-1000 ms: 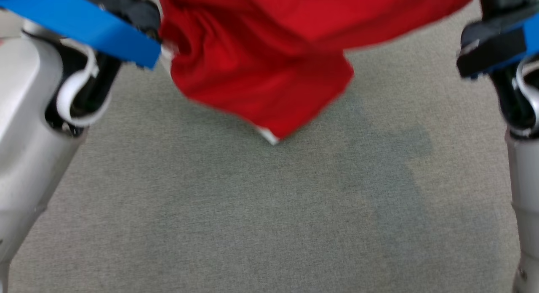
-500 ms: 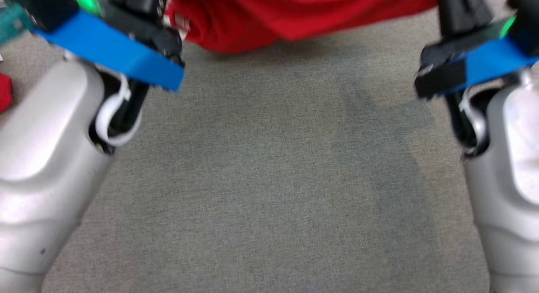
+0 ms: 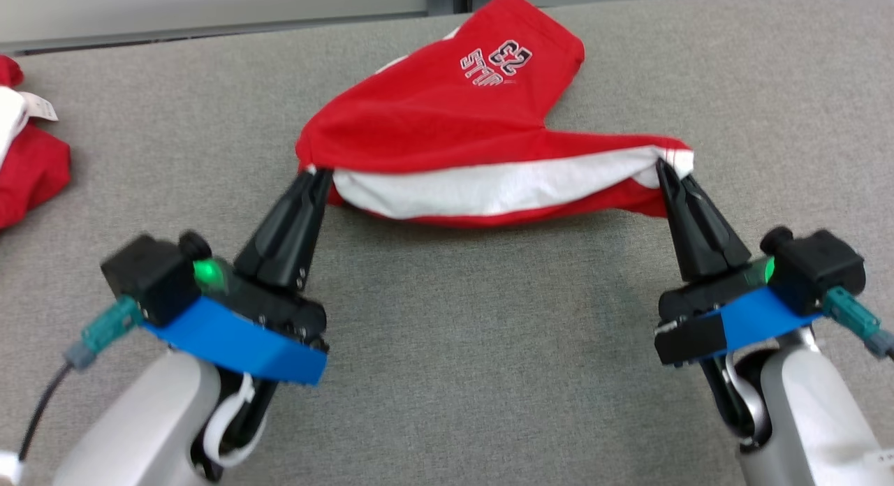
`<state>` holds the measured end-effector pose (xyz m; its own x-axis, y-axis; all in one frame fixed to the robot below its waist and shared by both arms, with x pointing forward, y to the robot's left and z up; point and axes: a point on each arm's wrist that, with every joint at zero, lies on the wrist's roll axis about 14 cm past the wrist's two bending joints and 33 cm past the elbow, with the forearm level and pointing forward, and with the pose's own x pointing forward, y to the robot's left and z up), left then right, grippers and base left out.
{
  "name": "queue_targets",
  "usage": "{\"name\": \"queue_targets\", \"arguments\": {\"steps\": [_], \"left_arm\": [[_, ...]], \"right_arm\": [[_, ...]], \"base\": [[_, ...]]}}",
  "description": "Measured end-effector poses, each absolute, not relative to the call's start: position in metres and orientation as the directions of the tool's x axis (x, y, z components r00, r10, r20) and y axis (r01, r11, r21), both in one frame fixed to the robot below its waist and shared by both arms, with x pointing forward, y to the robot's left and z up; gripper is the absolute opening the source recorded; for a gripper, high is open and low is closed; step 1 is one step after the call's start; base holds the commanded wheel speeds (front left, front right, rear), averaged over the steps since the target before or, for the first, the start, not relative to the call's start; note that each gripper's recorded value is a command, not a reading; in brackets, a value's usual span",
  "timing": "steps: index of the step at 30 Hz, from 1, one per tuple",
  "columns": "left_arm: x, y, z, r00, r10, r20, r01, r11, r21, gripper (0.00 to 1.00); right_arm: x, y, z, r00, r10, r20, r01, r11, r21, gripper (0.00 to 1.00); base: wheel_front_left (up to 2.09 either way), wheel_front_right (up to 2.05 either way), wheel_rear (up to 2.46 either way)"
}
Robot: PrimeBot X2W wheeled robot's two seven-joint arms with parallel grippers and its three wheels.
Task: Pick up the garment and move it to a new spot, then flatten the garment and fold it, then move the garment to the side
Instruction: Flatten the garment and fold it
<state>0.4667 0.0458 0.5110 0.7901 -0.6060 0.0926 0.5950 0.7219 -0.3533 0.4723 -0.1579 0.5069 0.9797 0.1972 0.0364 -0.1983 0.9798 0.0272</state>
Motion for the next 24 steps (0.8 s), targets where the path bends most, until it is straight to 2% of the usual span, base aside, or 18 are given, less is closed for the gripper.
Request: {"name": "queue_targets", "arguments": {"steps": [7, 17, 24], "left_arm": [[0.423, 0.055, 0.520, 0.831, -0.546, 0.105, 0.539, 0.744, -0.395, 0.00], [0.370, 0.049, 0.529, 0.820, -0.562, 0.104, 0.551, 0.729, -0.407, 0.00], [0.351, 0.048, 0.496, 0.824, -0.565, -0.031, 0.483, 0.731, -0.483, 0.00]], "right_arm": [[0.433, -0.155, 0.513, 0.985, 0.173, 0.026, -0.175, 0.981, 0.083, 0.00], [0.382, -0.179, 0.549, 0.994, 0.084, 0.075, -0.092, 0.990, 0.108, 0.00], [0.383, -0.185, 0.541, 0.998, 0.068, 0.011, -0.068, 0.994, 0.090, 0.00]], "base": [[0.00, 0.00, 0.00], [0.00, 0.00, 0.00], [0.00, 0.00, 0.00]]}}
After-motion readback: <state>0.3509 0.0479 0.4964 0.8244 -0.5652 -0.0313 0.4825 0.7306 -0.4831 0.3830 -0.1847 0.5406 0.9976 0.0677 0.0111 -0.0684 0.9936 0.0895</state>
